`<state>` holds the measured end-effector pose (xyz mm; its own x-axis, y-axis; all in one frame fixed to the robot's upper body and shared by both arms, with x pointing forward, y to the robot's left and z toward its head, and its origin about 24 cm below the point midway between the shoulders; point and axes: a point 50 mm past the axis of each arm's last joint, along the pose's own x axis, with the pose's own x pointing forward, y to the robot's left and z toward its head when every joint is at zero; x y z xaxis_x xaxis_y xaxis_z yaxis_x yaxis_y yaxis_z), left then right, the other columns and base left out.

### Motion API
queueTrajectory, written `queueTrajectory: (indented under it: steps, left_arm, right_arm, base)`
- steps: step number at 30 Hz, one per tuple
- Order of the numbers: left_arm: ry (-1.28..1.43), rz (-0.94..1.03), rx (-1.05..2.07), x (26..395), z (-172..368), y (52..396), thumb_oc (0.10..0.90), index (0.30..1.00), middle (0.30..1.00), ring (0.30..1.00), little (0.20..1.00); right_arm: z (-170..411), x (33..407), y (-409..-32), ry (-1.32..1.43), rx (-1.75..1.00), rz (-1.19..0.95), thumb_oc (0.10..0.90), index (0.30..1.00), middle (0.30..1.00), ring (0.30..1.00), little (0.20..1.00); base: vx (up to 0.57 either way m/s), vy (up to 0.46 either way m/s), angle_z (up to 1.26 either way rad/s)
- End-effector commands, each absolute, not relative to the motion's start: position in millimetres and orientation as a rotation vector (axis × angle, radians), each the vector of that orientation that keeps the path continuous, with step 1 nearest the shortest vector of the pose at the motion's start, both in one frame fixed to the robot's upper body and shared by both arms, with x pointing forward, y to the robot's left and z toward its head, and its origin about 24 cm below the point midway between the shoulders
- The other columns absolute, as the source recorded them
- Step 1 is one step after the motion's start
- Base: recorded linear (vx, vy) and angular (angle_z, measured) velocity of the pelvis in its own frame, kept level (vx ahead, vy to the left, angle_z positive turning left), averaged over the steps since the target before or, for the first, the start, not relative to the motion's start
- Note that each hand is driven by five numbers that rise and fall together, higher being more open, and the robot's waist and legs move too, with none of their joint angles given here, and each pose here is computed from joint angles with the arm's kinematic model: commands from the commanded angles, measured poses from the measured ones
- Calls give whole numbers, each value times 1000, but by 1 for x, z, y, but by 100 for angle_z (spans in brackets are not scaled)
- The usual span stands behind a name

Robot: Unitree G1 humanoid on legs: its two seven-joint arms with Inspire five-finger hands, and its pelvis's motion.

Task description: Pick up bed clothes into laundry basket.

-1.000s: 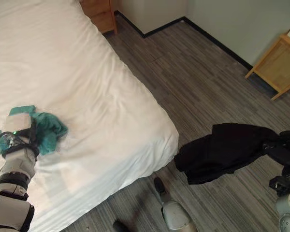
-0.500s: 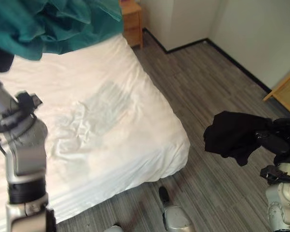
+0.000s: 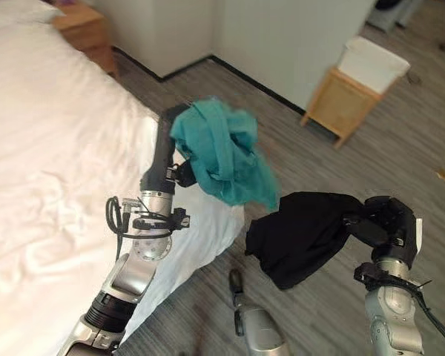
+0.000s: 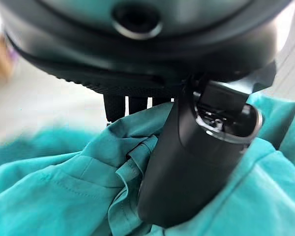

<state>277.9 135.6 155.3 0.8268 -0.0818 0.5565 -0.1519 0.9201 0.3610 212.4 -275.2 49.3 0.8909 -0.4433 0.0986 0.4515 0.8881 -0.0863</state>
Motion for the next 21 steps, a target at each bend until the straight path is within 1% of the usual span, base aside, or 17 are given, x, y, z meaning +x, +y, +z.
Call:
queueTrajectory:
  steps: [1, 2, 4, 7, 8, 10, 13, 14, 17, 21]
  left_arm:
    - [-953, 19, 291, 264, 224, 123, 400, 300, 300, 300, 300]
    - [-921, 26, 299, 265, 219, 127, 400, 300, 300, 300, 300]
    - [-896, 46, 300, 266, 216, 133, 400, 300, 300, 300, 300]
    - [-836, 62, 315, 260, 202, 145, 400, 300, 300, 300, 300]
    - [-831, 62, 316, 259, 201, 146, 400, 300, 300, 300, 300]
    - [-816, 64, 282, 259, 197, 146, 400, 300, 300, 300, 300]
    - [-795, 69, 259, 264, 196, 145, 400, 300, 300, 300, 300]
    - [-818, 84, 221, 272, 205, 137, 400, 300, 300, 300, 300]
    - [-797, 94, 175, 271, 201, 138, 400, 300, 300, 300, 300]
    - [-746, 81, 150, 265, 186, 141, 400, 300, 300, 300, 300]
  right_arm:
    - [143, 234, -278, -479, -335, -411, 400, 300, 300, 300, 300]
    - [144, 239, -274, -478, -355, -382, 400, 300, 300, 300, 300]
    - [143, 243, -269, -475, -361, -362, 400, 300, 300, 300, 300]
    - [138, 247, -261, -447, -413, -313, 400, 300, 300, 300, 300]
    - [137, 247, -260, -443, -416, -310, 400, 300, 300, 300, 300]
    - [134, 246, -255, -426, -602, -278, 400, 300, 300, 300, 300]
    - [137, 249, -250, -439, -677, -252, 400, 300, 300, 300, 300]
    - [151, 262, -237, -499, -810, -191, 400, 300, 300, 300, 300]
    - [150, 266, -230, -498, -842, -148, 400, 300, 300, 300, 300]
    - [147, 269, -230, -473, -881, -122, 400, 300, 300, 300, 300]
  base:
    - [-351, -127, -107]
    - [-257, -105, -136]
    - [-175, -154, -232]
    - [-31, -200, -151]
    - [69, -467, -166]
    - [54, -441, -73]
    - [80, -291, -96]
    - [75, -342, -116]
    - [111, -214, -179]
    - [219, -115, -140]
